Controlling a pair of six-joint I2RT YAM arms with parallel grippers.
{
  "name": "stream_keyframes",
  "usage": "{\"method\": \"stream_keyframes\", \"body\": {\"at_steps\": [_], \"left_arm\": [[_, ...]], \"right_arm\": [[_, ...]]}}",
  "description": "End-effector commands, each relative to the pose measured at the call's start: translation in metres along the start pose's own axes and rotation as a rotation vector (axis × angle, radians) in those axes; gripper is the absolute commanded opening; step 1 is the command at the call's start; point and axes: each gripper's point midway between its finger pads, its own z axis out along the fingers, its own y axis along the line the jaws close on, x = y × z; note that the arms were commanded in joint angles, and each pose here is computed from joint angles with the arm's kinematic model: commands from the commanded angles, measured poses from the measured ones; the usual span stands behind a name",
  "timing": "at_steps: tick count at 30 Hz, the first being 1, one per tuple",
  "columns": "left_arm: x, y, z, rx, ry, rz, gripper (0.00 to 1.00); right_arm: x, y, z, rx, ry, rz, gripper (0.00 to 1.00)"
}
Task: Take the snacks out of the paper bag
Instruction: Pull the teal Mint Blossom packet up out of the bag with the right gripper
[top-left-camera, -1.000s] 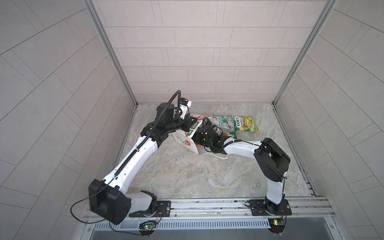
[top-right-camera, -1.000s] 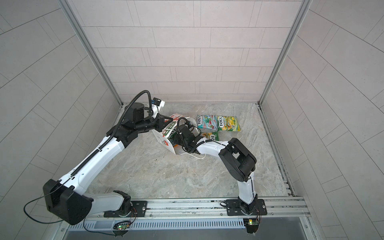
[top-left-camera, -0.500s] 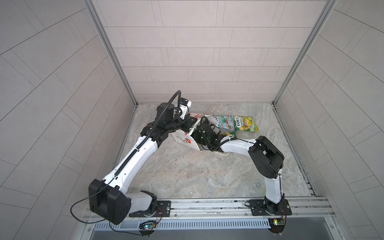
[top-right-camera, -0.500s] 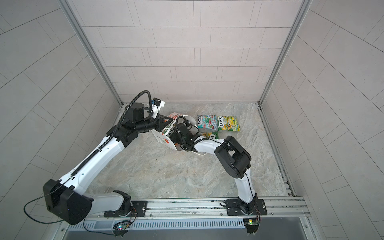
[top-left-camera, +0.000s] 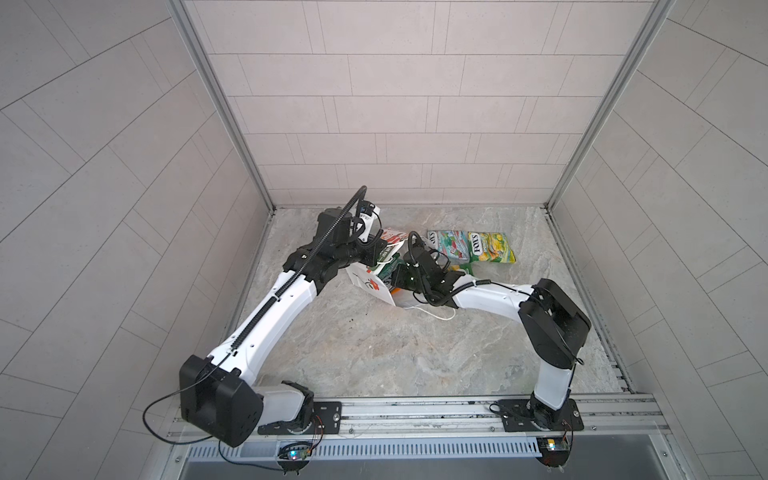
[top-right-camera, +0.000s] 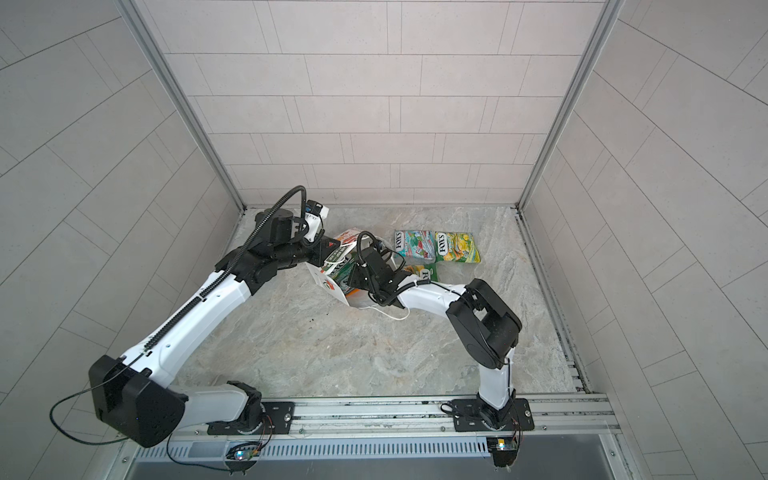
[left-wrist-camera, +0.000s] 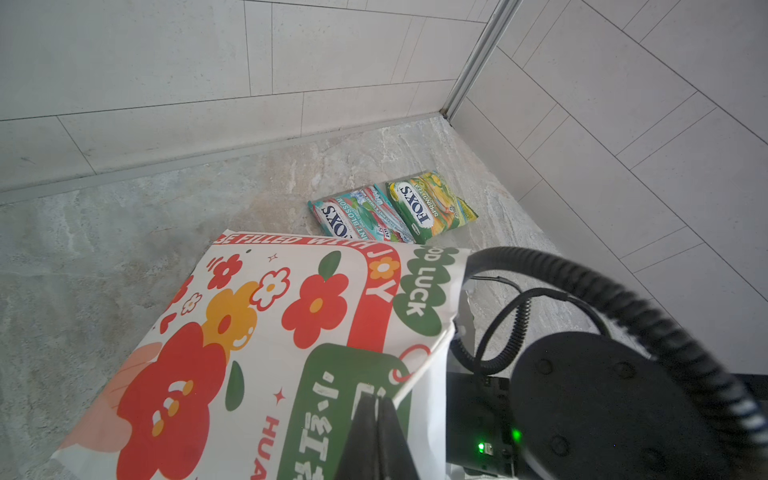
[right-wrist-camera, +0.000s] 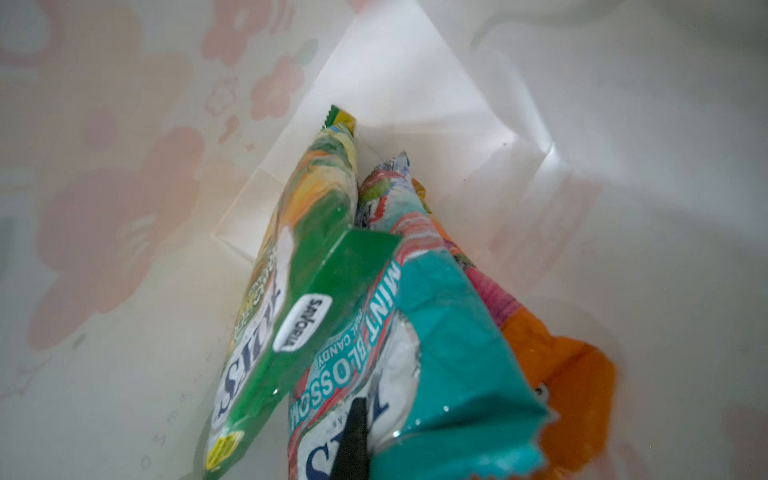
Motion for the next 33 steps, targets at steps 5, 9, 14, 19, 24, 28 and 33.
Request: {"method": "stream_keyframes", "body": {"at_steps": [5,9,14,19,24,28,33], "left_arm": [[-0.006,0.004,-0.004,-0.037,-0.004,0.019,0.00],[-0.005,0.004,-0.004,-0.037,-0.001,0.019,0.00],[-0.005,0.004,-0.003,-0.037,0.002,0.018,0.00],[-0.005,0.004,-0.003,-0.037,0.003,0.018,0.00],[-0.004,0.004,-0.002,-0.036,0.006,0.017,0.00],[-0.004,0.003,-0.001,-0.027,0.010,0.013,0.00],[-0.002,0.004,0.000,-0.029,0.018,0.011,0.00]], "right_arm": [[-0.007,-0.003,-0.028,0.022,-0.018,-0.085,0.00],[-0.006,0.001,-0.035,-0.003,-0.005,-0.102,0.00],[-0.004,0.004,-0.047,-0.017,0.012,-0.148,0.00],[-0.009,0.006,-0.066,-0.019,-0.002,-0.219,0.00],[-0.017,0.017,-0.089,-0.056,-0.026,-0.284,0.00],[-0.026,0.032,-0.109,-0.109,-0.060,-0.325,0.00],[-0.034,0.050,-0.134,-0.178,-0.084,-0.361,0.00]]}}
